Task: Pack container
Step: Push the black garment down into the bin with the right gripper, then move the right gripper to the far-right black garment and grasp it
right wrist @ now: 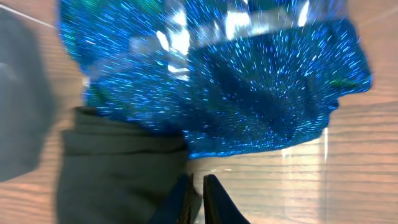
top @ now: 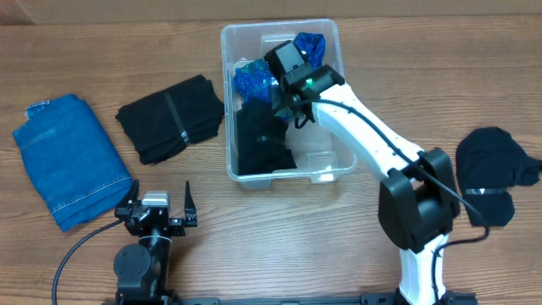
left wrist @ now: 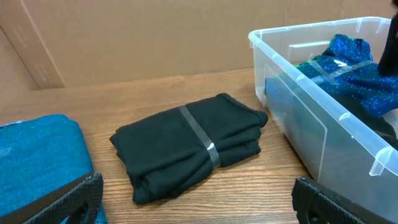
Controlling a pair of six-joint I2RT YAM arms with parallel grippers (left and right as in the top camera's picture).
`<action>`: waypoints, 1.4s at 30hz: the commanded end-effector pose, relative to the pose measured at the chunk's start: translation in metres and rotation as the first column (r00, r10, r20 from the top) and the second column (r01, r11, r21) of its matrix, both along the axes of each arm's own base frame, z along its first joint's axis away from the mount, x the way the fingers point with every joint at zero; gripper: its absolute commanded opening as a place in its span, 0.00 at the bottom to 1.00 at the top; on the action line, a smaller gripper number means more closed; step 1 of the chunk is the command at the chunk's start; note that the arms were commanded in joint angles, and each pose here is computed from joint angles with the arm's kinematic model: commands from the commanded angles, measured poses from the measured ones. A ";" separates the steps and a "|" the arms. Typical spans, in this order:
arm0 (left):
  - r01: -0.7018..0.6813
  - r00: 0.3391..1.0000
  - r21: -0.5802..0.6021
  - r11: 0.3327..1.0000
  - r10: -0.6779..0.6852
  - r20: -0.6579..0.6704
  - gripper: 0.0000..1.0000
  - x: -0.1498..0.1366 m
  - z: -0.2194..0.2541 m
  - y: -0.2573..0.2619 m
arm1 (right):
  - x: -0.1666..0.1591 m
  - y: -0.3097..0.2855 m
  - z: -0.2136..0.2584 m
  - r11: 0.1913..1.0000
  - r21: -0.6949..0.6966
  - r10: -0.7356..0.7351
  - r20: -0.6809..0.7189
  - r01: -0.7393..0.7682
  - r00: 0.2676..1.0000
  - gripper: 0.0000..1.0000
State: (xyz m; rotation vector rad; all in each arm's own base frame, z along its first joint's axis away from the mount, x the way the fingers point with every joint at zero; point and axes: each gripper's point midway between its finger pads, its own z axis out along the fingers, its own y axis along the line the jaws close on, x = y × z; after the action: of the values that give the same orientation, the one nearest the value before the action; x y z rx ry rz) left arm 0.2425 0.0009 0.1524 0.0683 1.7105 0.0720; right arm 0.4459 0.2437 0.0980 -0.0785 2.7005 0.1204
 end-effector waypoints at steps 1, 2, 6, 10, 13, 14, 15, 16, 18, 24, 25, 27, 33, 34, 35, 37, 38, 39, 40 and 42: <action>-0.001 1.000 0.024 1.000 0.001 -0.001 1.00 0.000 -0.001 0.000 | -0.003 0.013 -0.021 0.999 0.032 -0.001 -0.051 0.003 0.999 0.09; -0.001 1.000 0.024 1.000 0.001 -0.001 1.00 0.000 -0.001 0.000 | -0.004 0.012 -0.028 0.999 0.029 -0.010 -0.064 0.012 0.998 0.09; -0.001 1.000 0.024 1.000 0.001 -0.001 1.00 0.000 -0.001 0.000 | -0.010 0.009 -0.044 0.998 0.018 -0.061 -0.114 0.064 0.992 0.08; -0.001 1.000 0.024 1.000 0.001 -0.001 1.00 0.000 -0.001 0.000 | -0.019 0.014 -0.058 0.998 0.038 -0.051 -0.177 0.059 0.983 0.08; -0.001 1.000 0.024 1.000 0.001 -0.001 1.00 0.000 -0.001 0.000 | -0.026 0.025 -0.063 0.995 0.093 -0.018 -0.221 0.040 0.975 0.08; -0.001 1.000 0.024 1.000 0.001 -0.001 1.00 0.000 -0.001 0.000 | -0.027 0.026 -0.063 0.994 0.101 -0.014 -0.226 0.038 0.974 0.08; -0.001 1.000 0.024 1.000 0.001 -0.001 1.00 0.000 -0.001 0.000 | -0.027 0.027 -0.063 0.994 0.105 -0.011 -0.228 0.036 0.974 0.08; -0.001 1.000 0.024 1.000 0.001 -0.001 1.00 0.000 -0.001 0.000 | -0.028 0.028 -0.062 0.993 0.112 -0.007 -0.232 0.034 0.973 0.08; -0.001 1.000 0.024 1.000 0.001 0.000 1.00 0.000 -0.001 0.000 | -0.032 0.035 -0.062 0.989 0.144 0.027 -0.250 0.010 0.968 0.08; -0.001 1.000 0.024 1.000 0.001 -0.001 1.00 0.000 -0.001 0.000 | -0.038 0.049 -0.059 0.973 0.218 0.133 -0.263 -0.075 0.956 0.08; -0.001 1.000 0.024 1.000 0.001 -0.001 1.00 0.000 -0.001 0.000 | -0.038 0.049 -0.058 0.973 0.218 0.136 -0.261 -0.079 0.956 0.08; -0.001 1.000 0.024 1.000 0.001 -0.001 1.00 0.000 -0.001 0.000 | -0.039 0.049 -0.058 0.970 0.222 0.157 -0.259 -0.099 0.953 0.08; -0.001 1.000 0.024 1.000 0.001 -0.001 1.00 0.000 -0.001 0.000 | -0.037 0.047 -0.050 0.965 0.217 0.196 -0.232 -0.146 0.953 0.08; -0.001 1.000 0.024 1.000 0.001 -0.001 1.00 0.000 -0.001 0.000 | -0.033 0.044 -0.044 0.969 0.200 0.184 -0.211 -0.142 0.960 0.08; -0.001 1.000 0.024 1.000 0.001 -0.001 1.00 0.000 -0.001 0.000 | -0.027 0.039 -0.039 0.976 0.173 0.167 -0.186 -0.135 0.968 0.11; -0.001 1.000 0.024 1.000 0.001 -0.001 1.00 0.000 -0.001 0.000 | -0.011 0.018 -0.023 0.993 0.066 0.108 -0.106 -0.101 0.989 0.19; -0.001 1.000 0.024 1.000 0.001 -0.001 1.00 0.000 -0.001 0.000 | -0.003 0.008 -0.014 0.996 0.011 0.093 -0.063 -0.092 0.994 0.19; -0.001 1.000 0.024 1.000 0.001 -0.001 1.00 0.000 -0.001 0.000 | 0.003 -0.001 -0.003 0.996 -0.034 0.080 -0.027 -0.080 0.996 0.19; -0.001 1.000 0.024 1.000 0.001 -0.001 1.00 0.000 -0.001 0.000 | 0.007 -0.007 0.010 0.995 -0.058 0.079 -0.002 -0.079 0.997 0.19; -0.001 1.000 0.024 1.000 0.001 -0.001 1.00 0.000 -0.001 0.000 | 0.008 -0.014 0.041 0.996 -0.060 0.069 0.024 -0.067 0.997 0.19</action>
State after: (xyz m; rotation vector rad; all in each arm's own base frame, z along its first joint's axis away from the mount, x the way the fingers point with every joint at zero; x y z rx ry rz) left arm 0.2425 0.0009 0.1524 0.0683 1.7105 0.0720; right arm 0.4209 0.2532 0.0473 -0.2234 2.8938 0.1602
